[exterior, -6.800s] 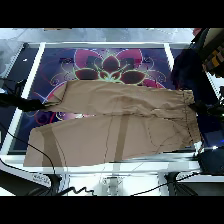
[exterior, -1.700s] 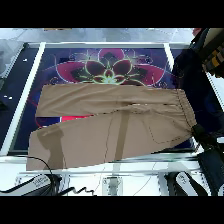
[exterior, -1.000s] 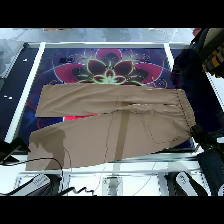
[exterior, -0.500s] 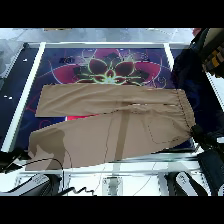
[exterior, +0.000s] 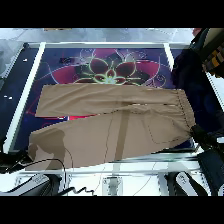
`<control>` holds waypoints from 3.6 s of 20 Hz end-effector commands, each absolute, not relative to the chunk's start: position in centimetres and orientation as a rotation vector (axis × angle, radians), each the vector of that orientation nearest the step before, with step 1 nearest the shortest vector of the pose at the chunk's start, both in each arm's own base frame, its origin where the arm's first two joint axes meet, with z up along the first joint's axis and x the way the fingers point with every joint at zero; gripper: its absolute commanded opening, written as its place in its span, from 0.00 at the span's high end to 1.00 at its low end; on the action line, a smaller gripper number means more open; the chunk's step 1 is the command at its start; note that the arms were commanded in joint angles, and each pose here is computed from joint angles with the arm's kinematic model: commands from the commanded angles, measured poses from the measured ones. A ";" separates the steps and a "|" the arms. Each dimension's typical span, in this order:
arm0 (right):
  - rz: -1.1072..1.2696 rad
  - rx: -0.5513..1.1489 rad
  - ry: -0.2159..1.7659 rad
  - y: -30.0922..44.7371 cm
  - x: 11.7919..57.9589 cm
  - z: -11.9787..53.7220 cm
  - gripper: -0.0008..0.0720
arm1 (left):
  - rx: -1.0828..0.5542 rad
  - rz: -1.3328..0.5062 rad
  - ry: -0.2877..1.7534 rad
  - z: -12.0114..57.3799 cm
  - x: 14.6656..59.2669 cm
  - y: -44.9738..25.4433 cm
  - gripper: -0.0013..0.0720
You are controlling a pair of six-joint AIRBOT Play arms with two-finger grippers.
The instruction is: Fold the clothes and pants, and hang the long-sleeved shirts on hangers.
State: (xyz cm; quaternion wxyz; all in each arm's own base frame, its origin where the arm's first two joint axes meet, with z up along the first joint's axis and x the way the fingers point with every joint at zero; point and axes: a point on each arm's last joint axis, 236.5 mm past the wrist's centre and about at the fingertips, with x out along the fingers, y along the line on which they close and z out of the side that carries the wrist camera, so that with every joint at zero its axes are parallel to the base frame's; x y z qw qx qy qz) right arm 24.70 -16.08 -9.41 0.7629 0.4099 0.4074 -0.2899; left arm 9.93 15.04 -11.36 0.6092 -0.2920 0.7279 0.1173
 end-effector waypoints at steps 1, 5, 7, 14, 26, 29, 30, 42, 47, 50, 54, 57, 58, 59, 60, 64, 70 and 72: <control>-0.630 0.889 0.882 -16.1 24.7 -9.3 0.96 | -0.649 0.246 1.697 -11.8 9.6 14.6 0.44; -0.630 0.888 0.882 -16.2 24.8 -9.2 0.96 | -0.604 0.183 1.730 -12.2 10.0 13.2 0.72; -0.628 0.889 0.884 -16.1 24.8 -9.2 0.96 | -0.578 0.150 1.743 -12.1 10.3 12.8 0.96; -0.562 0.742 0.796 -16.5 25.6 -4.6 0.96 | -0.540 0.025 1.548 -6.2 17.1 14.7 0.96; -0.518 0.706 0.580 -17.0 27.9 10.5 0.96 | -0.727 0.139 0.730 7.4 36.3 19.5 0.96; -0.499 0.770 0.547 -17.0 30.3 10.6 0.96 | -0.675 0.182 0.633 8.5 40.5 18.7 0.96; -0.492 0.788 0.539 -16.8 31.7 10.2 0.96 | -0.674 0.208 0.591 8.8 42.0 18.7 0.96; -0.508 1.006 0.615 -18.9 46.8 1.9 0.96 | -0.783 0.202 0.561 2.7 55.1 15.0 0.96; -0.505 0.994 0.574 -19.7 51.9 -0.5 0.96 | -0.759 0.198 0.542 0.4 59.2 13.3 0.96; -0.506 0.979 0.532 -20.0 53.7 -1.1 0.96 | -0.790 0.214 0.550 -1.1 59.4 13.4 0.96; -0.479 0.876 0.494 -20.1 54.6 -0.3 0.27 | -0.768 0.213 0.545 -1.0 59.5 13.6 0.03; -0.421 0.773 0.556 -19.4 54.7 0.1 0.27 | -0.716 0.172 0.551 0.2 59.3 13.0 0.02; -0.404 0.750 0.576 -19.1 54.6 0.3 0.27 | -0.686 0.159 0.559 0.7 58.9 13.0 0.02; -0.396 0.725 0.597 -19.2 54.3 0.6 0.27 | -0.659 0.143 0.579 1.2 58.4 13.0 0.02; -0.384 0.710 0.626 -18.9 54.1 0.7 0.27 | -0.638 0.126 0.609 1.3 57.6 13.1 0.02; -0.296 0.571 0.802 -17.1 52.2 0.0 0.27 | -0.687 0.116 0.911 -2.3 50.7 14.4 0.03; -0.154 0.499 1.038 -13.6 48.6 -2.4 0.28 | -0.648 0.124 1.150 -6.6 44.7 16.8 0.03; -0.084 0.491 1.084 -12.1 47.8 -2.6 0.28 | -0.637 0.100 1.152 -7.9 45.1 16.6 0.03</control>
